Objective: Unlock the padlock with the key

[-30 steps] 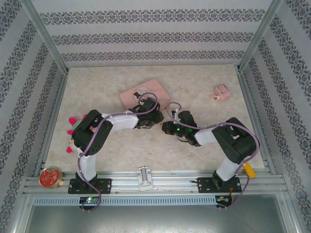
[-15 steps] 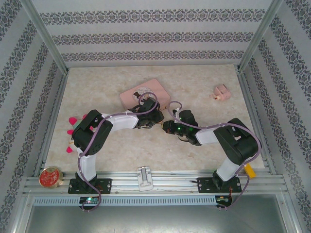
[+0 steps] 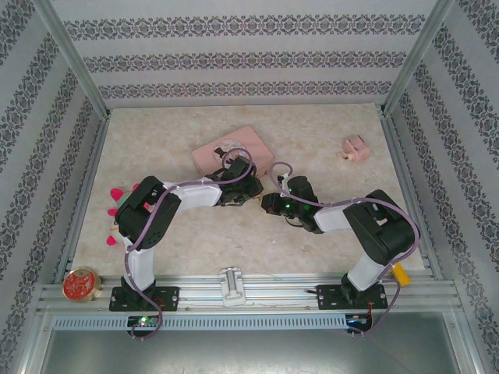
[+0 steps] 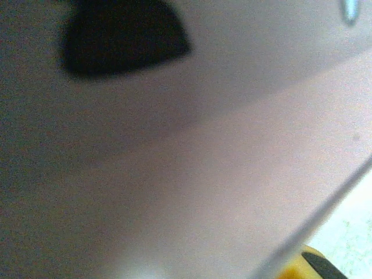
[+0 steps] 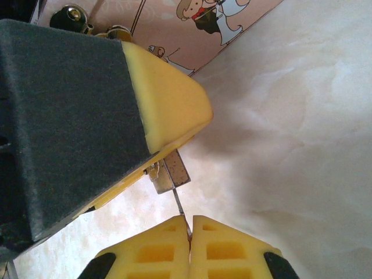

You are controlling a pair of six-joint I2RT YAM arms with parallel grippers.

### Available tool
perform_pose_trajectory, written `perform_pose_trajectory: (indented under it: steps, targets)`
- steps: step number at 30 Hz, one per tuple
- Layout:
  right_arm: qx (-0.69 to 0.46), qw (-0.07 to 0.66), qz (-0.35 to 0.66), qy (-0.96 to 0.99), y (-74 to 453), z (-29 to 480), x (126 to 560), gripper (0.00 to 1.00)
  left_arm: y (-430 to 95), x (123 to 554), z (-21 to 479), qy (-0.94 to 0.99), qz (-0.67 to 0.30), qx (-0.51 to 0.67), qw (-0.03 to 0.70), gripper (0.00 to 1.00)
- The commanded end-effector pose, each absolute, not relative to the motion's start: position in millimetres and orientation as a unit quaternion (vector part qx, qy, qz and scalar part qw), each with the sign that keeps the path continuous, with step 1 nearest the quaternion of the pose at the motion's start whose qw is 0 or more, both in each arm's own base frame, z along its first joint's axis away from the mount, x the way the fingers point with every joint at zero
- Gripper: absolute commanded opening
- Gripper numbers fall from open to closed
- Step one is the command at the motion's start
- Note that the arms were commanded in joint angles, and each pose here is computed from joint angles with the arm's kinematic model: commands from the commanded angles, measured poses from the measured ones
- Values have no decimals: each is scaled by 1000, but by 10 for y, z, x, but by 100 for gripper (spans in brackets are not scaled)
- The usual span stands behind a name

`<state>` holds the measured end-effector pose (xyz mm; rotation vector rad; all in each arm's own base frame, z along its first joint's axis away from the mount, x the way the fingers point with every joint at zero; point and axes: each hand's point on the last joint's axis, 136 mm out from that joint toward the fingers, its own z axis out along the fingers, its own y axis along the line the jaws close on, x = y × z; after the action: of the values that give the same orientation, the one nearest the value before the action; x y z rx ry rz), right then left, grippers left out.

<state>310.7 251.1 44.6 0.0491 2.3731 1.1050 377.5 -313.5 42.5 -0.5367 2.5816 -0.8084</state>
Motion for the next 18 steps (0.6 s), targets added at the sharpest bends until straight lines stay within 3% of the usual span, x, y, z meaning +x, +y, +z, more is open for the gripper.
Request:
perform_pose_trajectory:
  steps: [1,18]
  targets:
    - [15,315,422,850,2571,734,3379,0,-3262,3526,278,923,-312,-186,125,18]
    - [14,293,457,840,2614,732,3482,0,-3259,3508,273,922,-315,-187,124,17]
